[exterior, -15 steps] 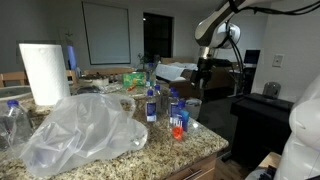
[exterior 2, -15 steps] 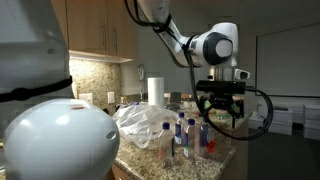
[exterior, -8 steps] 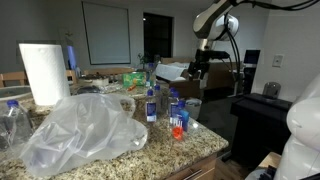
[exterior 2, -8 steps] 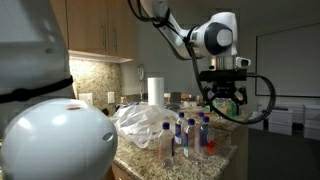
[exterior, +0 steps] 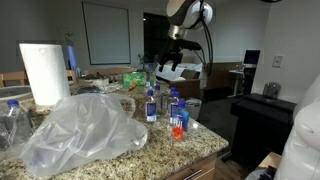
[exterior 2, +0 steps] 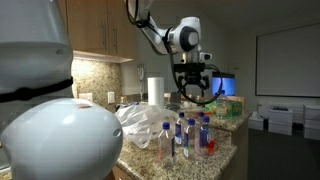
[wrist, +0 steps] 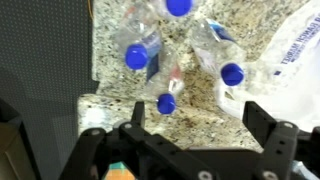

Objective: Put five clear bottles inside the white plastic bag

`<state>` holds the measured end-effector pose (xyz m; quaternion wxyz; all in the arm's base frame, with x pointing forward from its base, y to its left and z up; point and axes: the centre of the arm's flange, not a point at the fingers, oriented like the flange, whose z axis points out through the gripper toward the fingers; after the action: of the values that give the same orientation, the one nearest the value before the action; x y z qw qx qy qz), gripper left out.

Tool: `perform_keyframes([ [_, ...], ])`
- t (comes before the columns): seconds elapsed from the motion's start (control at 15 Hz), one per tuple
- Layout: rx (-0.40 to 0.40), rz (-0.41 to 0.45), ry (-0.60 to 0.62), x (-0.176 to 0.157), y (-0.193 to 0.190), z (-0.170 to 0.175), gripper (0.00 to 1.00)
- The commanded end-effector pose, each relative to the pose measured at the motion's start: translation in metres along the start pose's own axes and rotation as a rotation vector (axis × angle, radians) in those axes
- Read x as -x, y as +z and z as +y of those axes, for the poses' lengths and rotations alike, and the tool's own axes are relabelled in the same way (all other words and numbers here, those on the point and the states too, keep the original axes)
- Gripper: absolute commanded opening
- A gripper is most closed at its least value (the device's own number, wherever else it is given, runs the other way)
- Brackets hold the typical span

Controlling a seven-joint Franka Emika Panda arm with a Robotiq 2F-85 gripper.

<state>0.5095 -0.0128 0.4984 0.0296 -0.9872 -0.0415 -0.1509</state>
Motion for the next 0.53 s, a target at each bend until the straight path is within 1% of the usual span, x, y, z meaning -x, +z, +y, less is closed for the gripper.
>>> perform_keyframes([
  [0.0, -0.025, -0.021, 0.013, -0.036, 0.038, -0.066, 1.00],
  [0.13, -0.016, -0.057, 0.003, -0.041, 0.065, -0.093, 1.00],
  [0.2, -0.016, -0.101, 0.007, -0.042, 0.080, -0.099, 1.00],
  [0.33, 0.018, -0.139, 0.025, -0.044, 0.104, -0.099, 1.00],
  [0.47, 0.064, -0.178, 0.031, -0.049, 0.118, -0.094, 1.00],
])
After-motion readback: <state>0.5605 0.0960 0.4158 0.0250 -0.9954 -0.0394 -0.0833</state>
